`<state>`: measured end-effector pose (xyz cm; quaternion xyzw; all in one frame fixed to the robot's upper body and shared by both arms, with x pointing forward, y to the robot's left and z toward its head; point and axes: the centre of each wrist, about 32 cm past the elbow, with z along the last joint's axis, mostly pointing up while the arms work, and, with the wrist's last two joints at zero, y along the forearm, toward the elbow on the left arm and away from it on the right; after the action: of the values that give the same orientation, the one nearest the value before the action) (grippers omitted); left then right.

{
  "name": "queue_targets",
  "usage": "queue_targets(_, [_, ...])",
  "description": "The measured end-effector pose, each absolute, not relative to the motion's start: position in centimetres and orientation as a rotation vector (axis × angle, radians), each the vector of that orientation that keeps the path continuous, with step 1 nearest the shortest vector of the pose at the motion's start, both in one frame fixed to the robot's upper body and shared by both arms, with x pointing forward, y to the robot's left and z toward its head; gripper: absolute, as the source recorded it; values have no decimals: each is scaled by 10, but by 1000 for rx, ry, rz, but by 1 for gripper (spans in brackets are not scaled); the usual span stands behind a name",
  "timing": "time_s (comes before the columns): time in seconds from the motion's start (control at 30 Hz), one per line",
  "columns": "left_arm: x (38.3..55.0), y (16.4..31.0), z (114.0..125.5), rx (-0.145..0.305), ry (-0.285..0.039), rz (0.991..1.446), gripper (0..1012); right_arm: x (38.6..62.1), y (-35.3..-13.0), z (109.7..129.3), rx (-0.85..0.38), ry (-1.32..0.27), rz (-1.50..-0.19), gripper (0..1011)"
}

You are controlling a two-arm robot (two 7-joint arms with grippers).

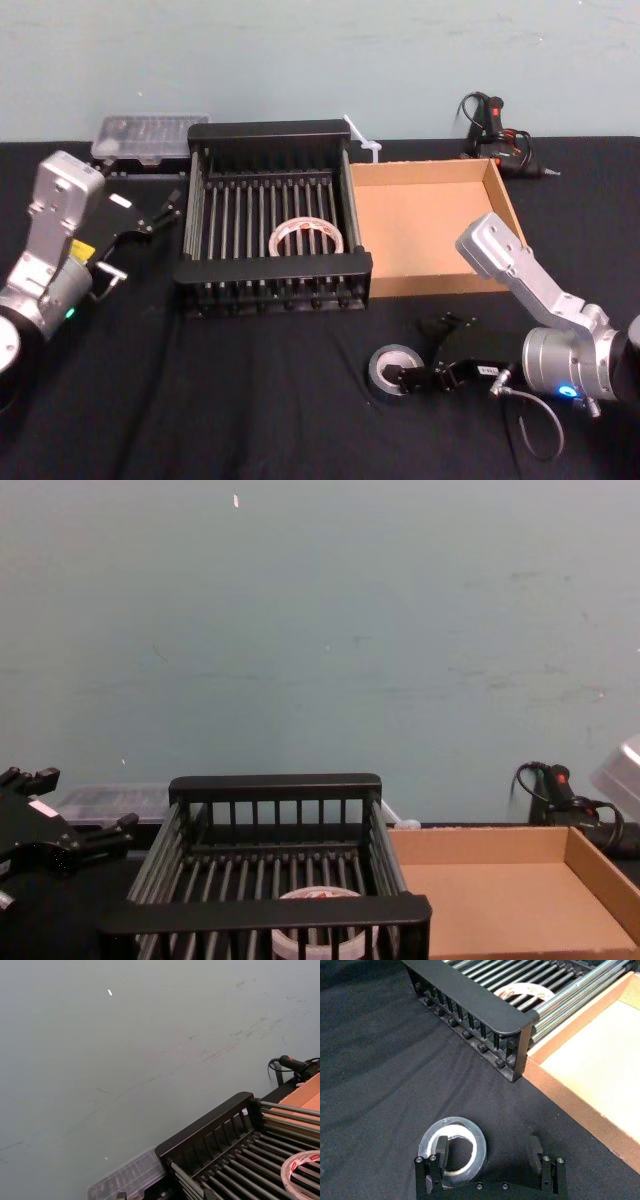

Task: Pick up the white tape and place it into the black box , Pick up the silver tape and place it into the brown box.

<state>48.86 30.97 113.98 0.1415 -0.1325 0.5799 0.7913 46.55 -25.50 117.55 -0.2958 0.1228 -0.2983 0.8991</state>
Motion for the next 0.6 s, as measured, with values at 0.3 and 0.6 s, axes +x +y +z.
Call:
queue_targets(0.3, [489,310,1140,304,-285,1248,1001,466,-255,1176,-612,254,-619,911])
queue_targets(0.6, [489,310,1140,304,-285,1248,1001,466,-255,1176,-612,253,-619,648])
